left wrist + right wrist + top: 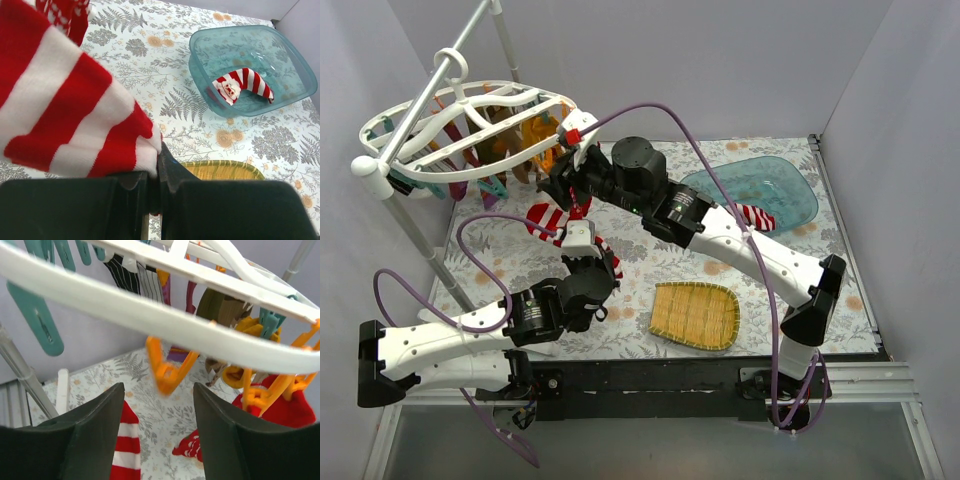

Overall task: Remove the socks clipped to the hanger
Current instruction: Remove the sock from the hanger.

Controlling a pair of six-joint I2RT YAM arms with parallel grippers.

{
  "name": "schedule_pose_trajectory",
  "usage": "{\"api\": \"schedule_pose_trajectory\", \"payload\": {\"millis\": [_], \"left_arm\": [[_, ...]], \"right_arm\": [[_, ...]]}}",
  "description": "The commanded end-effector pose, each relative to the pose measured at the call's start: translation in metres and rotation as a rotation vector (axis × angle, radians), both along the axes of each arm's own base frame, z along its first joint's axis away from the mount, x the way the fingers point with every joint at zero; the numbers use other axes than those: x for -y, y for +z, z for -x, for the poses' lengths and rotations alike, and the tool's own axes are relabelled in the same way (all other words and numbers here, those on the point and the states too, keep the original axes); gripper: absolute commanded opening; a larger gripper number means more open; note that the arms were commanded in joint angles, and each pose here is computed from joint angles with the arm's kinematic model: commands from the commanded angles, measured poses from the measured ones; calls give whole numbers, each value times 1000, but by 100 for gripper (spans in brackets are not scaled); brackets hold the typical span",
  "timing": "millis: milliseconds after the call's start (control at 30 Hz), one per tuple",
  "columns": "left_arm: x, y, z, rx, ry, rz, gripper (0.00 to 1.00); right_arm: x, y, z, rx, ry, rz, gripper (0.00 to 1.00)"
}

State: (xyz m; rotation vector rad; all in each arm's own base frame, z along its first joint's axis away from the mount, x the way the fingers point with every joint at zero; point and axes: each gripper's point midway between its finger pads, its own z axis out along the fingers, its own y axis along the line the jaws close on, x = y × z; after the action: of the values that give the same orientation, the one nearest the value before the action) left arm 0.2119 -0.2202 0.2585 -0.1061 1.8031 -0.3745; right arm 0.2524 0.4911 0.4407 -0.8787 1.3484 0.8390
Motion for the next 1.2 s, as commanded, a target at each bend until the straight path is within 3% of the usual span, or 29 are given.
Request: {"api": "schedule_pose_trajectory", "payload": {"millis": [0, 133, 533, 767, 933, 1167], "left_arm": [[-2, 1, 0, -3, 2, 13, 0], [-1, -1, 0, -6, -2, 11, 0], [10, -2, 7, -23, -81, 36, 0], [34, 8, 21, 1, -270, 65, 0], [59, 6, 40, 34, -484, 24, 0], [77, 6, 56, 67, -641, 1, 0]], "right_arm": [[21, 18, 8, -8, -24, -47, 70], [37, 7, 15, -74, -43, -29, 79], [130, -27, 25, -243, -235, -103, 85], [155, -94, 41, -448, -140, -118, 85], [177, -110, 40, -542, -88, -203, 85], [191, -132, 42, -681, -56, -280, 86]]}}
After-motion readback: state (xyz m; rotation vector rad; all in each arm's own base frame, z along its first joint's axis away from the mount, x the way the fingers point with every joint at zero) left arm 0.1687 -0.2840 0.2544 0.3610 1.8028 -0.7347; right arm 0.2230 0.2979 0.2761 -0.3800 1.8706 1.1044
